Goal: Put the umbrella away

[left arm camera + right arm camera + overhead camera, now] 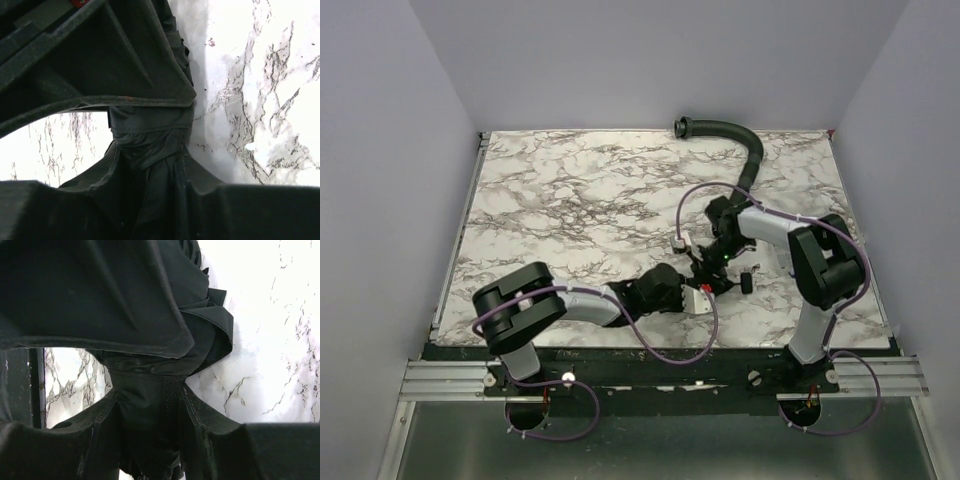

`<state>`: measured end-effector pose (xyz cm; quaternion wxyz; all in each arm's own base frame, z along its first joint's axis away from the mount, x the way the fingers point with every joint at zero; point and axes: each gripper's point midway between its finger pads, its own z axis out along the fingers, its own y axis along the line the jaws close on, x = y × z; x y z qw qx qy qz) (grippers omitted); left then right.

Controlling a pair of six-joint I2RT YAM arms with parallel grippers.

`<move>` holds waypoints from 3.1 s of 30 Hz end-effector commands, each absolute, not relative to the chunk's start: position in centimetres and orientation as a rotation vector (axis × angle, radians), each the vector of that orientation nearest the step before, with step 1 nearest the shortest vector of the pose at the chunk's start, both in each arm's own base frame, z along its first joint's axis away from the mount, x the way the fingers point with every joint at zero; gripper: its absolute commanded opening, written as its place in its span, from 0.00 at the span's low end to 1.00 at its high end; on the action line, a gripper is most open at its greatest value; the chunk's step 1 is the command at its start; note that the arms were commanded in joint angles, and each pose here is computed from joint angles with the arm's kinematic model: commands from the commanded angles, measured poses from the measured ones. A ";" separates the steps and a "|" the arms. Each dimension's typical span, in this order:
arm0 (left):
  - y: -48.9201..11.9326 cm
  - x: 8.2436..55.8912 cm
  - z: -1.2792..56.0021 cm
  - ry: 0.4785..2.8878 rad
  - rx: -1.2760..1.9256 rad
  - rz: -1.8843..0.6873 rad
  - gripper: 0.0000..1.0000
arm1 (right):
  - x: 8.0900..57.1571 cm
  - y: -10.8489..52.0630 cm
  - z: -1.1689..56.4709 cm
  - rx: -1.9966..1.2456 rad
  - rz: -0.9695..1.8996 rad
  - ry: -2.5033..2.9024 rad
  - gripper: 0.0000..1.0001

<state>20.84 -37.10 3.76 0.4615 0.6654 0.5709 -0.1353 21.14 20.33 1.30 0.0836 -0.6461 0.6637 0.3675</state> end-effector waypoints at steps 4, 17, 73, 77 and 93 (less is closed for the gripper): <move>-33.2 16.2 -3.6 1.819 1.765 -0.492 0.06 | 19.9 17.4 -2.0 -2.008 0.971 2.149 0.55; -29.4 10.9 -8.8 2.678 1.350 -1.144 0.04 | 30.3 17.0 12.2 -1.695 0.595 1.717 1.00; -30.4 17.3 11.1 1.351 1.195 -0.770 0.98 | 17.6 15.3 -1.7 -2.018 1.018 2.136 0.13; -31.7 17.6 10.1 1.382 1.311 -0.657 0.95 | 18.3 15.4 -1.9 -1.999 0.977 2.143 0.13; -33.9 17.6 8.5 1.434 1.448 -0.552 0.74 | 19.0 15.0 -2.5 -1.977 0.864 2.151 0.12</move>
